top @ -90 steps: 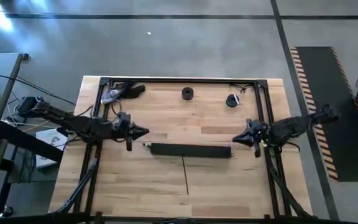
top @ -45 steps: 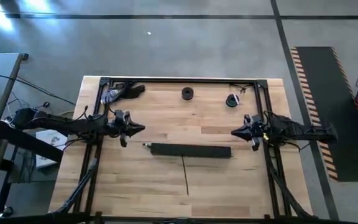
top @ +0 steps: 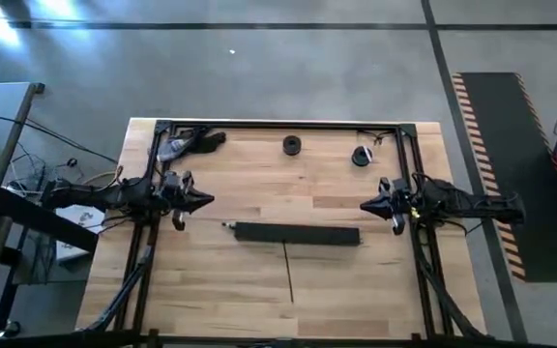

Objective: Ziptie cables
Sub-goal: Return to Home Position

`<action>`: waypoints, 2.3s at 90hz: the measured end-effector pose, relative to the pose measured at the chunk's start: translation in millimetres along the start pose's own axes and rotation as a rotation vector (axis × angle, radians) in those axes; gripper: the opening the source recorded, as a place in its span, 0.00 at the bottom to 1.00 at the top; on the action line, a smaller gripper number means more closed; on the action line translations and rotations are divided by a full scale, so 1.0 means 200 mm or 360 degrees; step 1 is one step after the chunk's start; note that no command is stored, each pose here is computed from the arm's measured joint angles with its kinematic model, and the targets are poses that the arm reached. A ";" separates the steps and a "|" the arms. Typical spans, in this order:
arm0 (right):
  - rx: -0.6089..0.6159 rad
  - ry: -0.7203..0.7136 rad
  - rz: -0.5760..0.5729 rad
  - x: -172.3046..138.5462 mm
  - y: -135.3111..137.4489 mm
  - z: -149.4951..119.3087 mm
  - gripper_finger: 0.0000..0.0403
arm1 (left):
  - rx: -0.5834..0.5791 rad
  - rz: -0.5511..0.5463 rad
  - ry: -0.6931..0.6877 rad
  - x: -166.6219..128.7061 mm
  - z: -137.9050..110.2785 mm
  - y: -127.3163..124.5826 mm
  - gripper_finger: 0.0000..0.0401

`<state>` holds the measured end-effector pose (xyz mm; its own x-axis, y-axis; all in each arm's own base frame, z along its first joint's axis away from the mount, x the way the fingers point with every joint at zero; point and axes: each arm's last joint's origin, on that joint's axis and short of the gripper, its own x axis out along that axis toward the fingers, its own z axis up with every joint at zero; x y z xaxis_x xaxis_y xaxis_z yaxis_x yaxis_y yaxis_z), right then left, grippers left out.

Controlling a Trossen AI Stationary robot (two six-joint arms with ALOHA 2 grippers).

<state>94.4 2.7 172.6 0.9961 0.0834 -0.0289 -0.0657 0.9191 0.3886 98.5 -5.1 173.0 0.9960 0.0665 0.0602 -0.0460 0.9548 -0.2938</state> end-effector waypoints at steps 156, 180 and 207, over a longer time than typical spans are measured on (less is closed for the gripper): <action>-0.0097 -0.0069 -0.0005 0.01 -0.01 -0.02 0.00 | 0.0128 0.0006 0.0070 0.00 -0.02 0.01 0.00; -0.0096 -0.0069 -0.0005 0.01 -0.01 -0.02 0.00 | 0.0128 0.0006 0.0070 0.00 -0.02 0.01 0.00; -0.0097 -0.0069 -0.0005 0.01 -0.01 -0.02 0.00 | 0.0128 0.0006 0.0069 0.00 -0.02 0.01 0.00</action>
<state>97.0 2.2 168.8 0.9978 0.0648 0.0105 -0.0646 0.9411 0.3319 98.0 -5.3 168.6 0.9981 0.0594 0.0171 -0.0543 0.9748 -0.2164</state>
